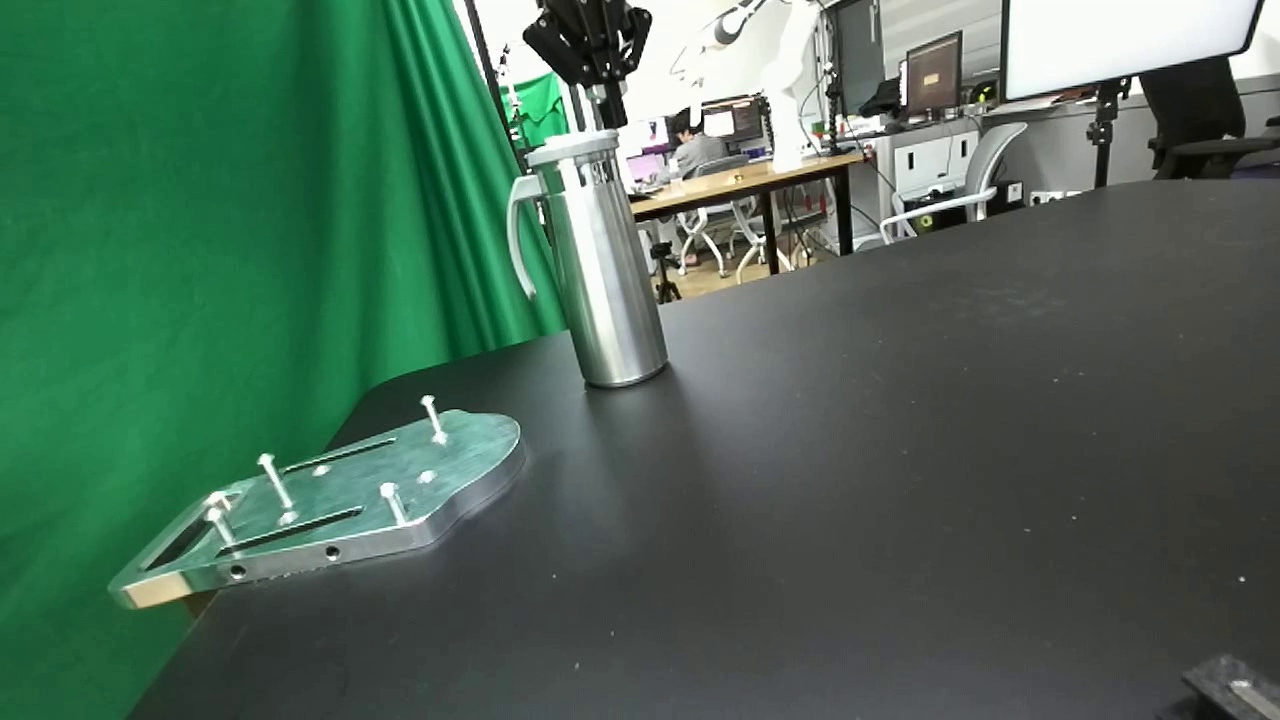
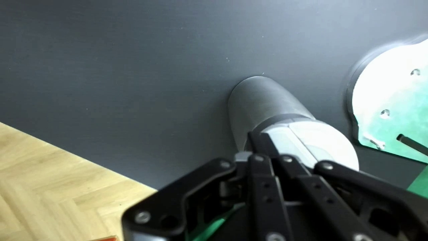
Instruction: Close the lid of the flask
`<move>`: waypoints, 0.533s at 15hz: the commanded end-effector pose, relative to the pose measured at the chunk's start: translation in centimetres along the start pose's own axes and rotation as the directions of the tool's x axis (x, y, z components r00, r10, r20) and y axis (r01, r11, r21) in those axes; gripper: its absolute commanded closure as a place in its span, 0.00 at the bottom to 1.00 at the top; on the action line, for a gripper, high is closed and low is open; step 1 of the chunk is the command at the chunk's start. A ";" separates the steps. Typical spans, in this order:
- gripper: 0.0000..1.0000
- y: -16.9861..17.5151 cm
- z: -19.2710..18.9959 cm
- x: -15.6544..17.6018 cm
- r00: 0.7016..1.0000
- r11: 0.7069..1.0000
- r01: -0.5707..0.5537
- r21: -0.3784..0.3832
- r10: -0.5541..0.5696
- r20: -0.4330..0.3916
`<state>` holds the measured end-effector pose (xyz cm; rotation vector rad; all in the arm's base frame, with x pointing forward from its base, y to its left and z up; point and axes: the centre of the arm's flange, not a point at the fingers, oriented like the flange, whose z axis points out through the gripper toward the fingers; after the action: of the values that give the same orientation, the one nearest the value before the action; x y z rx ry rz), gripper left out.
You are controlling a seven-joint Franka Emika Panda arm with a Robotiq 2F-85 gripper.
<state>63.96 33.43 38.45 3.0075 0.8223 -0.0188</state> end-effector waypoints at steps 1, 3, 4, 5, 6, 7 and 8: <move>1.00 -0.1 0.0 1.5 1.000 1.000 -0.020 0.001 0.020 0.022; 1.00 -0.4 -1.8 0.9 1.000 1.000 -0.010 0.007 0.010 -0.005; 1.00 -0.5 -2.8 0.4 1.000 1.000 -0.005 0.011 0.005 -0.017; 1.00 -0.6 -4.1 -0.5 1.000 1.000 -0.004 0.014 0.004 -0.029; 0.74 -0.5 -5.2 -1.5 1.000 1.000 0.000 -0.002 0.000 -0.029; 0.74 -0.3 -6.1 -2.3 1.000 1.000 0.005 -0.023 -0.005 -0.021; 0.67 0.2 -7.0 -3.4 1.000 0.999 -0.002 -0.043 0.001 -0.012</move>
<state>63.65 33.98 41.87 3.0079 0.8341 0.0260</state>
